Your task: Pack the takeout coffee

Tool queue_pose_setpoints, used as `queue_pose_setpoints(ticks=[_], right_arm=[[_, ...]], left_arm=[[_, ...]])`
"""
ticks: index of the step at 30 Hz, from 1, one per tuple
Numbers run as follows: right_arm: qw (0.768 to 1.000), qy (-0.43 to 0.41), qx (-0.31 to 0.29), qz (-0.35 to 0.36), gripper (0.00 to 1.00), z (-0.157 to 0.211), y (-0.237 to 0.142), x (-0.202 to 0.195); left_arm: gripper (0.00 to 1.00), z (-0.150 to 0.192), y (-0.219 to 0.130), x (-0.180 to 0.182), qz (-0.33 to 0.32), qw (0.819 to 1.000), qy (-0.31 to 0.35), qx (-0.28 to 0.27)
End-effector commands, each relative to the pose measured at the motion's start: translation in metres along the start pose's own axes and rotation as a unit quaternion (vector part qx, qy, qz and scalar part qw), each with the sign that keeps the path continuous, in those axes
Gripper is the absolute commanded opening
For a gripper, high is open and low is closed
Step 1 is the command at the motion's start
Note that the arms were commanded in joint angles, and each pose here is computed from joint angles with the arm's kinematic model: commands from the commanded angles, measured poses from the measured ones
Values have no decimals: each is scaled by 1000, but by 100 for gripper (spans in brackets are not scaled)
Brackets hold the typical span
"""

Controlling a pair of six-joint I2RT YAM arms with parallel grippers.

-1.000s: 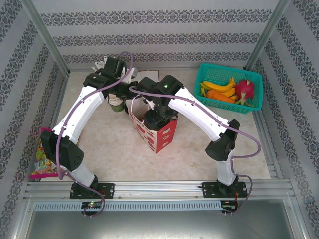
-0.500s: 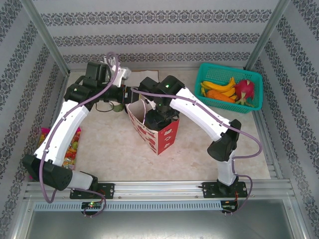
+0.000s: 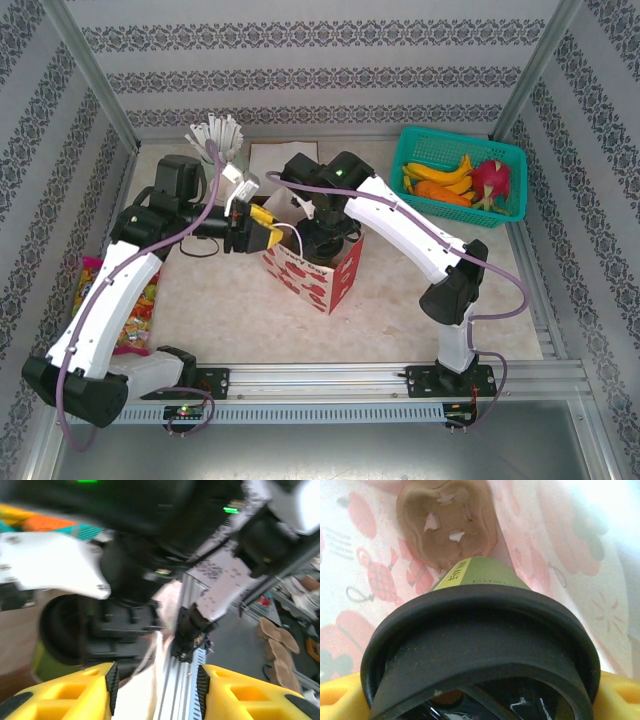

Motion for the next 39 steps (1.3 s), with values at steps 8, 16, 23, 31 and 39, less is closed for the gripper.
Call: queue_pose_setpoints(ticks=[8, 16, 23, 31, 39], right_arm=[[999, -39, 14, -18, 54, 0, 9, 6], [996, -86, 17, -20, 54, 3, 8, 8], [995, -94, 17, -16, 54, 3, 8, 6], [996, -90, 18, -11, 54, 2, 7, 5], [993, -117, 20, -17, 53, 3, 6, 9]], left_arm=[[54, 7, -2, -8, 48, 996, 72, 0], [71, -24, -16, 56, -211, 973, -33, -82], [72, -18, -11, 99, -281, 949, -135, -36], [66, -8, -1, 104, -281, 945, -166, 26], [32, -1, 8, 110, -299, 937, -162, 73]])
Point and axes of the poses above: each hand's point on the last joint's axis, 136 mm out from that joint toward the fingers, its own y axis out along the fingers, its own x axis along the line the jaws close on, z = x × y, the point moved 7 cm from there along -y, back along the fingers, and after that the axes turned 7 degrees about -y, right-handed, at the moved point
